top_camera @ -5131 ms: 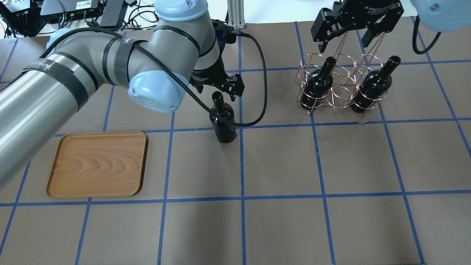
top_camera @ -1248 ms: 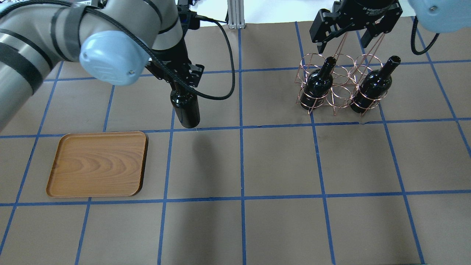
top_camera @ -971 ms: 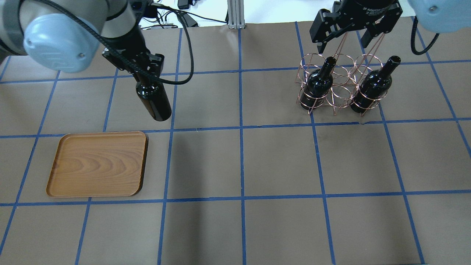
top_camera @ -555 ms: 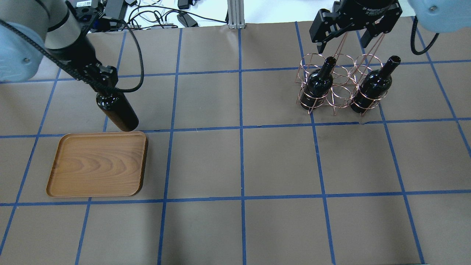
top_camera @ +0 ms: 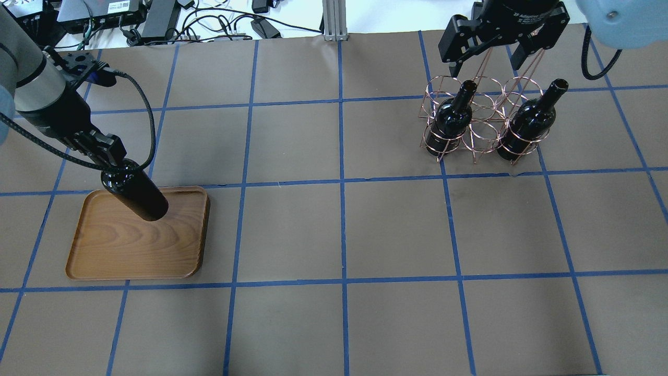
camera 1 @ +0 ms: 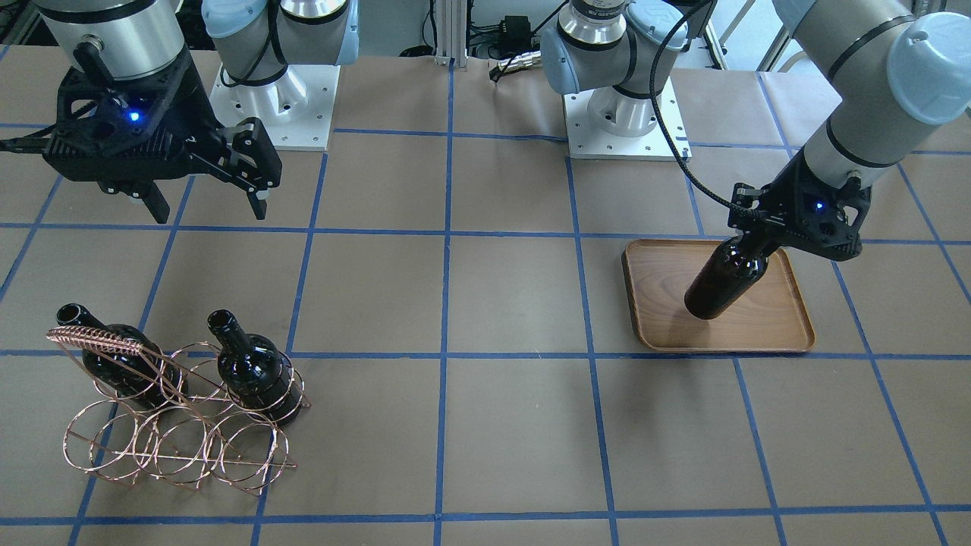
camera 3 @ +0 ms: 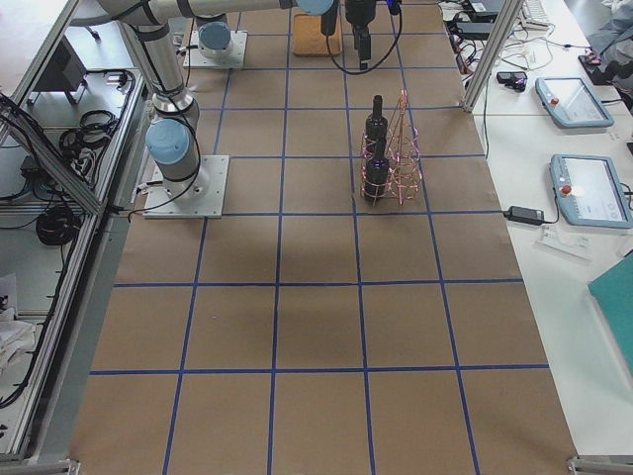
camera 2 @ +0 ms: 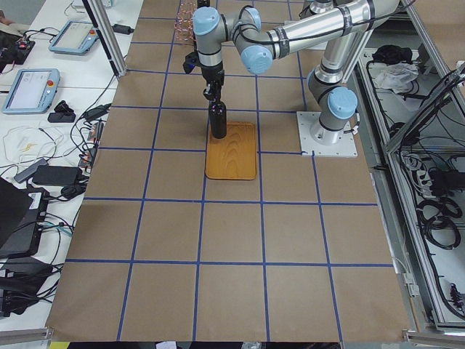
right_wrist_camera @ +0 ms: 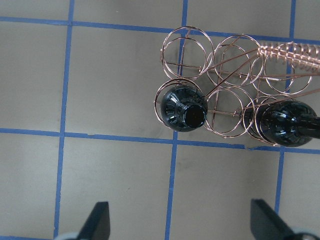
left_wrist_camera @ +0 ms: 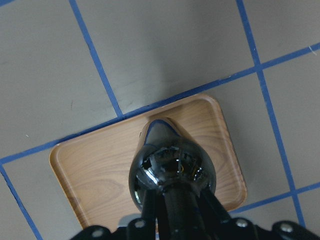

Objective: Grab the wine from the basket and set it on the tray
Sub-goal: 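Lower the bottle onto the tray and tip it onto its side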

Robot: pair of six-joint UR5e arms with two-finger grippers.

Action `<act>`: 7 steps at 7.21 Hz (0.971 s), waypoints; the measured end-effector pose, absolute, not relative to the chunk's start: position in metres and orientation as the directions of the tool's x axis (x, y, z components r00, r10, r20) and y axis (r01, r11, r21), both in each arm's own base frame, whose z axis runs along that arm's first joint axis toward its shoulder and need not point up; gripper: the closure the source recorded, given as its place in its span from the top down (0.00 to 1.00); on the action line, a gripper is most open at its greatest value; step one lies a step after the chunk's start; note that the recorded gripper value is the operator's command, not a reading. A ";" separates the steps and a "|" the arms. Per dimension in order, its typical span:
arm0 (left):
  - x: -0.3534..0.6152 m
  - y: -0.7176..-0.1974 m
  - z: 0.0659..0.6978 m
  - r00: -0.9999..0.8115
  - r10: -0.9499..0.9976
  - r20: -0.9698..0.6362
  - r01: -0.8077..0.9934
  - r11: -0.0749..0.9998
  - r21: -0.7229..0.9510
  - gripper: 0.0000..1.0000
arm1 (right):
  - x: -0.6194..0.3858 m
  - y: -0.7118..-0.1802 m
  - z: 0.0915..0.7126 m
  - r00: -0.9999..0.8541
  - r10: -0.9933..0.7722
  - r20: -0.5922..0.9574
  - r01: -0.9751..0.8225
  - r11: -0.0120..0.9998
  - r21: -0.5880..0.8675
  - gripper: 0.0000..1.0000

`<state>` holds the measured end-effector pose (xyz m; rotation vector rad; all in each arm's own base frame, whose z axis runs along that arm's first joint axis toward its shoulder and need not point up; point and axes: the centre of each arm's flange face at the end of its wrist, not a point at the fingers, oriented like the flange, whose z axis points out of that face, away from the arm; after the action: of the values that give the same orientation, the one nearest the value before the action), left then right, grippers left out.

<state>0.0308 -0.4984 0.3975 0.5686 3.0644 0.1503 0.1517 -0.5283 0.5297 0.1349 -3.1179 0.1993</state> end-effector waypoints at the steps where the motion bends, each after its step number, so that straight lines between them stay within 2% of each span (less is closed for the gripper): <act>1: 0.038 -0.491 0.394 -0.931 0.366 -0.009 0.363 0.925 0.114 0.00 | 0.152 -0.528 0.530 -0.996 -0.085 0.019 -0.087 0.988 -0.127 1.00; 5: 0.083 -0.483 0.376 -0.933 0.356 0.046 0.359 0.925 0.121 0.00 | 0.152 -0.528 0.530 -0.996 -0.086 0.016 -0.087 0.988 -0.127 1.00; 6: 0.085 -0.484 0.373 -0.933 0.355 0.056 0.360 0.925 0.119 0.10 | 0.152 -0.528 0.530 -0.996 -0.086 0.016 -0.088 0.988 -0.127 1.00; 7: 0.086 -0.485 0.370 -0.932 0.357 0.061 0.362 0.924 0.123 0.10 | 0.152 -0.528 0.530 -0.996 -0.087 0.016 -0.088 0.988 -0.127 1.00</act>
<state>0.0862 -0.4848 0.3702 0.5823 3.1184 0.2101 0.1522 -0.5283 0.5296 0.1375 -3.1213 0.2000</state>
